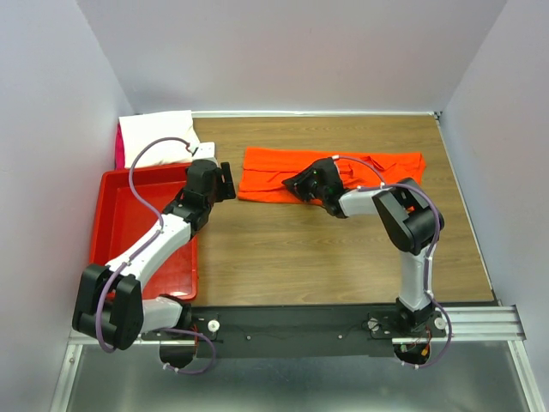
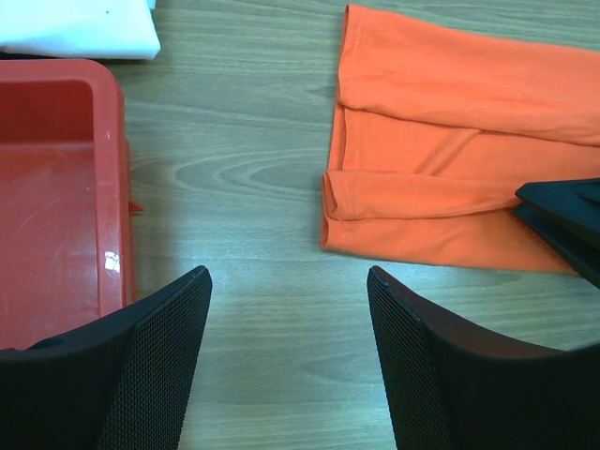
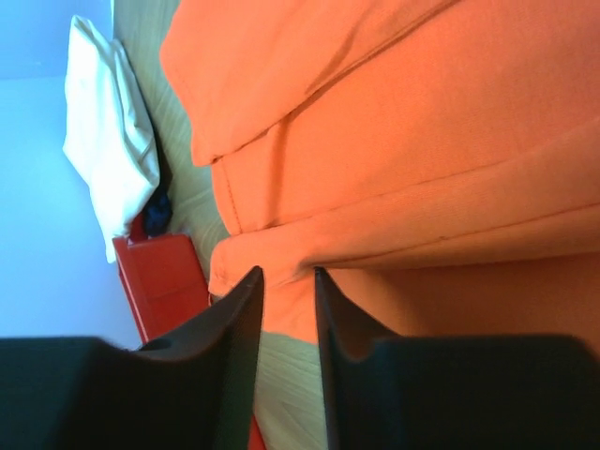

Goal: Fold and stack the t-shirts
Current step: Fold the tshirt

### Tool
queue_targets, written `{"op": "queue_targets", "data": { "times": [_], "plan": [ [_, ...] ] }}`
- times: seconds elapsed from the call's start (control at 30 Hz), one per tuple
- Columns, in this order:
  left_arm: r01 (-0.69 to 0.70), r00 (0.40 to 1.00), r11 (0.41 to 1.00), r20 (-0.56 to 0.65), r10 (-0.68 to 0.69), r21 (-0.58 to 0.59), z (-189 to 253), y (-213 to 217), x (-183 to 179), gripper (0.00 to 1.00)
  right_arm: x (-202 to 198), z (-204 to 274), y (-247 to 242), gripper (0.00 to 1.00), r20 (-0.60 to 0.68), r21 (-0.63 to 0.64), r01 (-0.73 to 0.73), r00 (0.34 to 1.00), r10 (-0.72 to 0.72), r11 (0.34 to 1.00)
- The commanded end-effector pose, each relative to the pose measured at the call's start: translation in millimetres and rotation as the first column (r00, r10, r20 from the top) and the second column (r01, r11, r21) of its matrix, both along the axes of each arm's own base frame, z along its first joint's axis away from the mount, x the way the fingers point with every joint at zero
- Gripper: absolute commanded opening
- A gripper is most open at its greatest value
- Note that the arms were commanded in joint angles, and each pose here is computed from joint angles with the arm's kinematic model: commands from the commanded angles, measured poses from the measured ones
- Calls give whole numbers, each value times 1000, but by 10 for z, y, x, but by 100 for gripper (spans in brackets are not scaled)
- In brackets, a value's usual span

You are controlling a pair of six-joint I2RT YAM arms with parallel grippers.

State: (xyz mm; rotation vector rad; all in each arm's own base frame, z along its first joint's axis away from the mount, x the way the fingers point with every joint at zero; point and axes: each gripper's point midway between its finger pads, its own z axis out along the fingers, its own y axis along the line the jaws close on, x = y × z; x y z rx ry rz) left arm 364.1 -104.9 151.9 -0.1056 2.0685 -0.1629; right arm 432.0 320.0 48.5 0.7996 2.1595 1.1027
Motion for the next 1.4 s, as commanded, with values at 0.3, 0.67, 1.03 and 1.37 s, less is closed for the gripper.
{"op": "queue_targets", "data": {
  "times": [0.3,0.67,1.03,1.37],
  "plan": [
    [-2,1000,1000,24,2,8,61,0,-15,75,134,-49,44,30,-24,-33,35,999,-36,999],
    [9,1000,1000,18,-10,6,47,-28,-8,76,-77,-89,-228,43,-65,-118,90,993,-98,989],
    [11,1000,1000,16,-11,10,36,-30,-18,75,-120,-217,-241,43,-108,-118,95,988,-108,988],
    [18,1000,1000,15,-18,8,38,-48,-15,75,-168,-290,-333,42,-123,-137,128,982,-145,982]
  ]
}}
